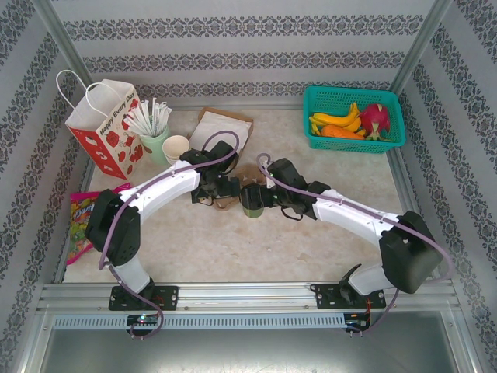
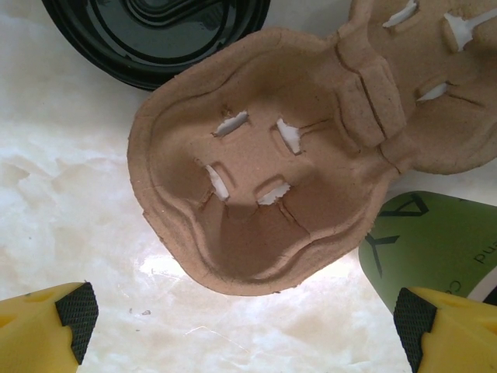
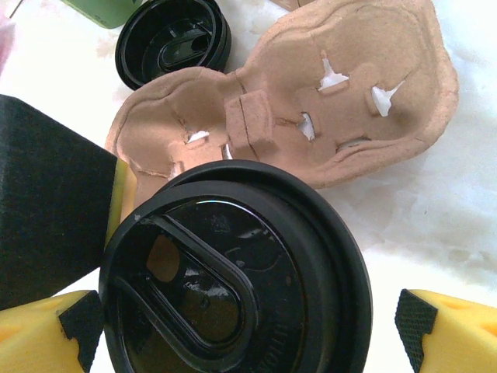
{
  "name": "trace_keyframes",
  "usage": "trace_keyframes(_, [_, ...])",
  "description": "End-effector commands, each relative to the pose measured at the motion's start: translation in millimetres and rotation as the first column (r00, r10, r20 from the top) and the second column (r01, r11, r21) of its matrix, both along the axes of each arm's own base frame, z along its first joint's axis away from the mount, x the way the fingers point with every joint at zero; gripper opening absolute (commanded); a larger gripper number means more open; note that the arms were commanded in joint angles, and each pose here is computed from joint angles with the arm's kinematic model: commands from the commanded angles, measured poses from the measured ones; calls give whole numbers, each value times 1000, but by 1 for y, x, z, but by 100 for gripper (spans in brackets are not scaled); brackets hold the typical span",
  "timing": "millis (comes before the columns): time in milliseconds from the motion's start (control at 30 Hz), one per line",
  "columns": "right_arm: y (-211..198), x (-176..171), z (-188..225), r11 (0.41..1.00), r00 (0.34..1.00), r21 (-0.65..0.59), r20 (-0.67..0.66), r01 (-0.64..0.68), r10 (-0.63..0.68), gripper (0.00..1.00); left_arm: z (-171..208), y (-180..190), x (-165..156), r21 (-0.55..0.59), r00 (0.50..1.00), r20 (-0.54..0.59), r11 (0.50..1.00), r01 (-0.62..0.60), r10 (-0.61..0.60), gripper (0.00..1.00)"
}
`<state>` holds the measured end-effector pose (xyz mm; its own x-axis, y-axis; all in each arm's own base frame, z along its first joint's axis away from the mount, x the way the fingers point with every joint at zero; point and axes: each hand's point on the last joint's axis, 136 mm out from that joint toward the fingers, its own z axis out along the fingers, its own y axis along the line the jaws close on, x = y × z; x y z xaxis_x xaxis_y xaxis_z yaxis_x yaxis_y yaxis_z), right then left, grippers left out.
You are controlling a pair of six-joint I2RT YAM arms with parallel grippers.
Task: Pack the takeout coffee
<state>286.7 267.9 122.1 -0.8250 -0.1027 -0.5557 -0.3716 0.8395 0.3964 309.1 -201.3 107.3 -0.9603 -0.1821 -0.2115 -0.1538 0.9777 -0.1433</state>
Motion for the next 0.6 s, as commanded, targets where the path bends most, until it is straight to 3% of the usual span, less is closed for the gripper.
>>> trace_keyframes(0, [5,2,0,1000,1000,-23,3,-13,13,98,-10,-4,0,-15,1000,-19,1000,-13,13,99])
trace_keyframes(567, [14,-5,11,997,998,51,27,-51,50,98,-12,5,-2,19,999,-18,999,-26,27,100])
